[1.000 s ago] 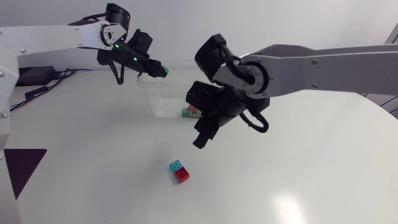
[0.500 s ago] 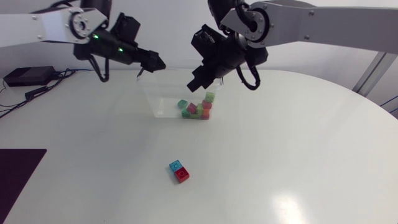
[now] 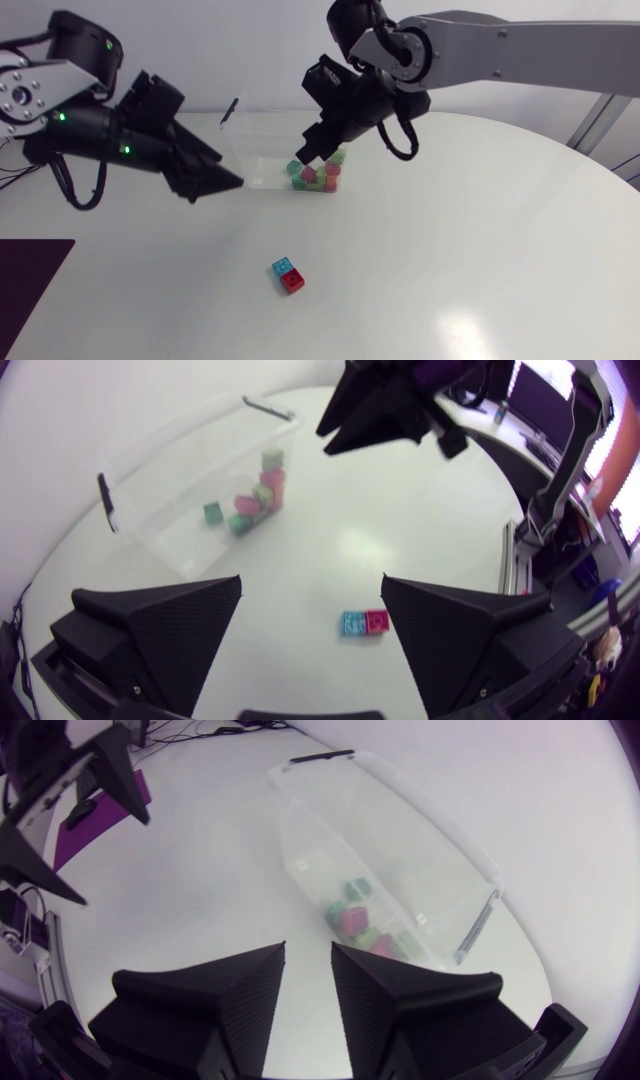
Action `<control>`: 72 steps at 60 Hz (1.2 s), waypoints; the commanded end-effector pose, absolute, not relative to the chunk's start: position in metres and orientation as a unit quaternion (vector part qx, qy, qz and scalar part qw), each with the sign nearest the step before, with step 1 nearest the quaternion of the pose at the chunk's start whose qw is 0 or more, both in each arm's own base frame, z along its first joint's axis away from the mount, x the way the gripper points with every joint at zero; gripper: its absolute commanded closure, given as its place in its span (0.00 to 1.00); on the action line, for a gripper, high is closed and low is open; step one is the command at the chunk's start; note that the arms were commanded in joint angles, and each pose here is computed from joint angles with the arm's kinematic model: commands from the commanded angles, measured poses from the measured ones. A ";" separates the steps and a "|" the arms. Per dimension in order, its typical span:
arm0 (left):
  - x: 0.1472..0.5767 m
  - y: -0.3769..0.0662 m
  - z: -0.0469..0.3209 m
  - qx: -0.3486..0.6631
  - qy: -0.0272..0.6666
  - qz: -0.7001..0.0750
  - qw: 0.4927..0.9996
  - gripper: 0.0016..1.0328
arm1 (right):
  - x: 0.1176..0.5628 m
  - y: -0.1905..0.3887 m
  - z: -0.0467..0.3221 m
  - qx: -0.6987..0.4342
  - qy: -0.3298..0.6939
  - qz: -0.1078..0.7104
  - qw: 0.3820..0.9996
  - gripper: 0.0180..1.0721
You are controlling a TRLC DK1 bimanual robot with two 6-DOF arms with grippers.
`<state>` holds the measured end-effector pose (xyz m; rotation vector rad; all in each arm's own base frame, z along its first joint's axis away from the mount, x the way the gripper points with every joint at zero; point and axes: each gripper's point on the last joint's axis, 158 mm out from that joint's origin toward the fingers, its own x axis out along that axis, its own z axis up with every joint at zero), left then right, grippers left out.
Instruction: Place the duplo bricks in the container
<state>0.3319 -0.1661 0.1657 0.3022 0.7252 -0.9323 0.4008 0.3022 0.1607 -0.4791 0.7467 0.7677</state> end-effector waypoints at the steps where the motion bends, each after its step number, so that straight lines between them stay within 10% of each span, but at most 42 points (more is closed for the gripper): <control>1: 0.302 -0.162 0.121 0.183 0.364 -0.483 0.775 0.05 | 0.361 0.300 0.149 -0.225 0.375 0.382 0.814 0.42; 11: 0.275 -0.175 0.051 0.236 0.388 -0.557 0.695 0.07 | 0.311 0.303 0.113 -0.238 0.408 0.420 0.775 0.16; 27: 0.285 -0.186 -0.002 0.323 0.347 -0.628 0.617 0.07 | 0.275 0.310 0.067 -0.214 0.474 0.430 0.738 0.14; 72: 0.307 -0.119 0.034 0.337 0.339 -0.590 0.651 0.10 | 0.249 0.330 -0.031 -0.233 0.654 0.351 0.628 0.15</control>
